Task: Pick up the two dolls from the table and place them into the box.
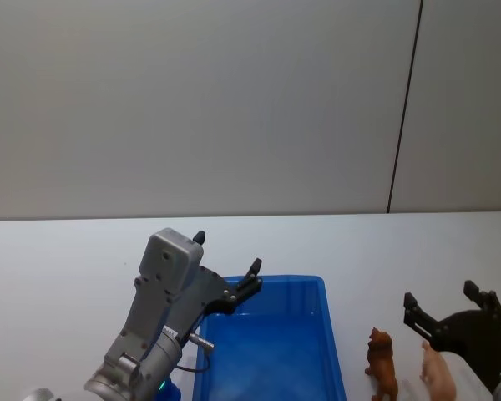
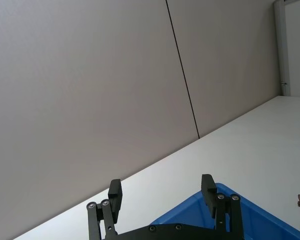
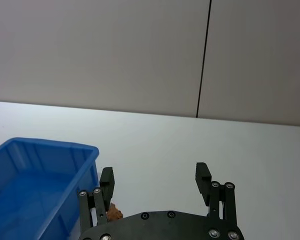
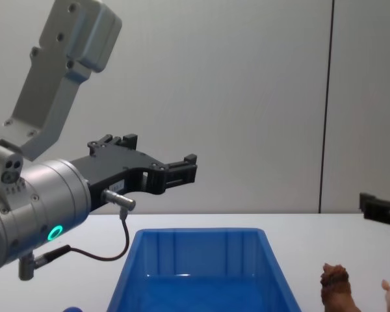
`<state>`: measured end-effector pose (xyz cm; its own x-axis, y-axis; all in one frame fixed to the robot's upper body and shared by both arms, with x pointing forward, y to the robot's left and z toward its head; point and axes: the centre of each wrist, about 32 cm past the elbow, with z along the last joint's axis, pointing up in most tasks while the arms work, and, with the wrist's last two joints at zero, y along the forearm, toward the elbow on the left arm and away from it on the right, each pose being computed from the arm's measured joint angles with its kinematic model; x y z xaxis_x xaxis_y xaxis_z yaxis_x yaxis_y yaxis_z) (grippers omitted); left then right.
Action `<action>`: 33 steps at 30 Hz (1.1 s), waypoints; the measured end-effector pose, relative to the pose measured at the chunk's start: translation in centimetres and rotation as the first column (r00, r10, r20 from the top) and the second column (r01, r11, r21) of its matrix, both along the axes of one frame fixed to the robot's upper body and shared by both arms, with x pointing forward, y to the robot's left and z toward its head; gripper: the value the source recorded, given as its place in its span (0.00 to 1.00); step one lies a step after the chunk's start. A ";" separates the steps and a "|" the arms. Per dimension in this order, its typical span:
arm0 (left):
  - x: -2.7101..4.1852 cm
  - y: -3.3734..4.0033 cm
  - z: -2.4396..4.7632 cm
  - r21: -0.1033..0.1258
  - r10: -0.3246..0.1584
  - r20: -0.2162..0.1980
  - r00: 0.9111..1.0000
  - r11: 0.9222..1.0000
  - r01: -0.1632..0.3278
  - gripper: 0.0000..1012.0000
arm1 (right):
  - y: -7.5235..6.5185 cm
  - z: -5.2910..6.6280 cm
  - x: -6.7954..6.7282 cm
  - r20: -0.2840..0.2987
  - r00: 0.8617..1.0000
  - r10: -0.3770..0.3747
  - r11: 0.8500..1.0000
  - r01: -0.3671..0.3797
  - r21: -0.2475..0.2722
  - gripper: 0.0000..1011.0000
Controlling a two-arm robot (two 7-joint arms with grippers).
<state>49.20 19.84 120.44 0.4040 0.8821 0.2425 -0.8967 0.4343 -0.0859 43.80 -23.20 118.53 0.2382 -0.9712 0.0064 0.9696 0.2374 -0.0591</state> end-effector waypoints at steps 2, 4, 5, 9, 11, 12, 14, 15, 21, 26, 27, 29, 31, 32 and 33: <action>0.00 0.00 0.00 0.000 0.000 0.000 1.000 1.000 0.000 0.99 | 0.1 -0.1 -0.2 -0.019 1.000 -0.012 1.000 0.012 -0.003 0.99; 0.00 0.00 0.00 0.000 0.000 0.000 1.000 1.000 0.000 0.99 | 0.2 -0.2 -0.3 -0.037 0.999 -0.021 1.000 0.020 -0.006 0.99; 0.00 0.00 0.00 0.000 0.000 0.000 1.000 1.000 0.000 0.99 | 0.2 -0.3 -0.3 -0.043 0.999 -0.023 1.000 0.023 -0.008 0.99; 0.00 0.00 0.00 0.000 0.000 0.000 1.000 1.000 0.000 0.99 | 0.4 -0.5 -0.6 -0.074 0.997 -0.036 0.999 0.035 -0.016 0.99; 0.00 0.00 0.00 0.000 0.000 0.000 1.000 1.000 0.000 0.99 | 0.5 -0.7 -0.8 -0.092 0.995 -0.043 0.999 0.041 -0.021 0.99; 0.00 0.00 0.00 0.000 0.000 0.000 1.000 1.000 0.000 0.99 | 0.5 -0.8 -0.8 -0.099 0.994 -0.045 0.999 0.043 -0.024 0.99; 0.00 0.00 0.00 0.000 0.000 0.000 1.000 1.000 0.000 0.99 | 0.6 -1.0 -1.0 -0.114 0.992 -0.051 0.998 0.048 -0.030 0.99; 0.00 0.00 0.00 0.000 0.000 0.000 1.000 1.000 0.000 0.99 | 0.7 -1.0 -1.0 -0.120 0.991 -0.053 0.998 0.050 -0.033 0.99; 0.00 0.00 0.00 0.000 0.000 0.000 1.000 1.000 0.000 0.99 | 0.9 -1.7 -1.4 -0.160 0.984 -0.073 0.996 0.065 -0.055 0.99; 0.00 0.00 0.00 0.000 0.000 0.000 1.000 1.000 0.000 0.99 | 1.0 -2.1 -1.5 -0.183 0.979 -0.087 0.995 0.075 -0.072 0.99; 0.00 0.00 0.00 0.000 0.000 0.000 1.000 1.000 0.000 0.99 | 1.1 -2.3 -1.5 -0.190 0.978 -0.090 0.994 0.077 -0.076 0.99; 0.00 0.00 0.00 0.000 0.000 0.000 1.000 1.000 0.000 0.99 | 1.1 -2.4 -1.5 -0.196 0.976 -0.094 0.994 0.079 -0.081 0.99; 0.00 0.00 0.00 0.000 0.000 0.000 1.000 1.000 0.000 0.99 | 1.1 -2.6 -1.5 -0.205 0.974 -0.098 0.993 0.082 -0.087 0.99; 0.00 0.00 0.00 0.000 0.000 0.000 1.000 1.000 0.000 0.99 | 1.1 -2.7 -1.5 -0.207 0.973 -0.099 0.993 0.082 -0.090 0.99; 0.00 0.00 0.00 0.000 0.000 0.000 1.000 1.000 0.000 0.99 | 1.1 -2.8 -1.5 -0.210 0.973 -0.100 0.992 0.083 -0.091 0.99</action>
<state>49.20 19.84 120.44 0.4040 0.8820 0.2425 -0.8966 0.4343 -0.0859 42.27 -22.06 115.73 0.1527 -0.9873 0.0448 0.9498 0.1341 -0.2826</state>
